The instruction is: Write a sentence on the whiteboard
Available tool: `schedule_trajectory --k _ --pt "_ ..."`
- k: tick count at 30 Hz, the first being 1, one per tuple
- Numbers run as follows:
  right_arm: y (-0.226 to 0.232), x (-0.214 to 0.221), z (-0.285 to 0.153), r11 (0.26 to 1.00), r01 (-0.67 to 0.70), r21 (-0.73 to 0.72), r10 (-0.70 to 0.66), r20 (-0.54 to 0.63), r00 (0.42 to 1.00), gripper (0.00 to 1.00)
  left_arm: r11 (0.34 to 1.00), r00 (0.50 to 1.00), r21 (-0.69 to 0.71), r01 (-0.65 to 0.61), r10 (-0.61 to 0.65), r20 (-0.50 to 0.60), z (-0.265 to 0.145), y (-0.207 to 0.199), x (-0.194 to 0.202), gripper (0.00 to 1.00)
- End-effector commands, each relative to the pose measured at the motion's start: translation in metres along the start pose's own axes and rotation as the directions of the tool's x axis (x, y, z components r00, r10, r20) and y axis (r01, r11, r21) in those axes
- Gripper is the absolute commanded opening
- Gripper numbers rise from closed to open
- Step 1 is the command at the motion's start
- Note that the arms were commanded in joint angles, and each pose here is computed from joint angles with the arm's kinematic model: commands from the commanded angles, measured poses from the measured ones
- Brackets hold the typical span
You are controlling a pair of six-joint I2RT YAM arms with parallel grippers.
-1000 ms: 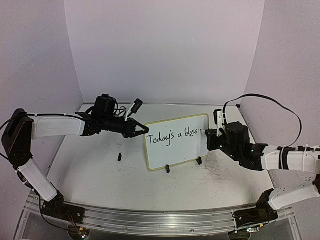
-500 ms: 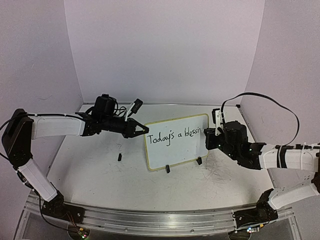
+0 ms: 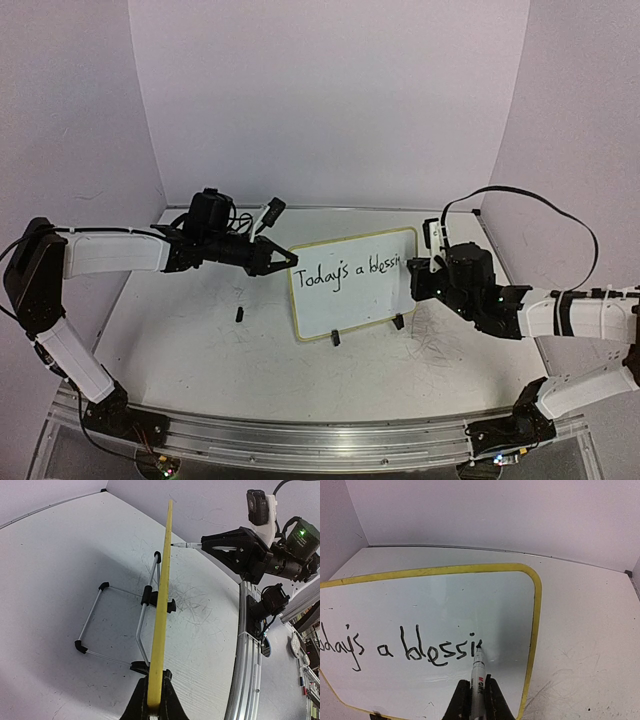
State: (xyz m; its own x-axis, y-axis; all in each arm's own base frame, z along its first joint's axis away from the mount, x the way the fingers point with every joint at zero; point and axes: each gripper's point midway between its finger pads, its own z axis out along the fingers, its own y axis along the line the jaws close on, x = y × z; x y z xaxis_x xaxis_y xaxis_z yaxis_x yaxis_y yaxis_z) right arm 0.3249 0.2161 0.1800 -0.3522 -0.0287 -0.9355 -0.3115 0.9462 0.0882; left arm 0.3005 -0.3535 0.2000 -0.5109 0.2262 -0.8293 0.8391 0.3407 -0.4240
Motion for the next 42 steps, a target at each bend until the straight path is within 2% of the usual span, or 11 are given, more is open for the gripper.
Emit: schedule_trajectory --k 1,11,24,42 --pt "0.003 0.005 -0.002 1.000 -0.022 -0.019 0.022 -0.012 1.000 0.00 0.995 0.992 -0.050 -0.088 0.092 0.082 -0.012 -0.001 -0.030 0.00" --pt "0.001 0.008 -0.004 1.000 -0.027 -0.015 0.026 -0.016 1.000 0.00 0.995 0.993 -0.048 -0.085 0.089 0.080 -0.012 -0.001 -0.029 0.00" --pt "0.002 -0.018 -0.002 0.999 -0.038 -0.002 0.038 0.061 0.997 0.00 0.995 0.993 -0.049 -0.087 0.090 0.082 -0.012 -0.002 -0.029 0.00" --pt "0.000 -0.031 -0.002 0.999 -0.038 0.022 0.036 0.097 0.995 0.00 0.995 0.992 -0.050 -0.090 0.094 0.083 -0.013 -0.002 -0.030 0.00"
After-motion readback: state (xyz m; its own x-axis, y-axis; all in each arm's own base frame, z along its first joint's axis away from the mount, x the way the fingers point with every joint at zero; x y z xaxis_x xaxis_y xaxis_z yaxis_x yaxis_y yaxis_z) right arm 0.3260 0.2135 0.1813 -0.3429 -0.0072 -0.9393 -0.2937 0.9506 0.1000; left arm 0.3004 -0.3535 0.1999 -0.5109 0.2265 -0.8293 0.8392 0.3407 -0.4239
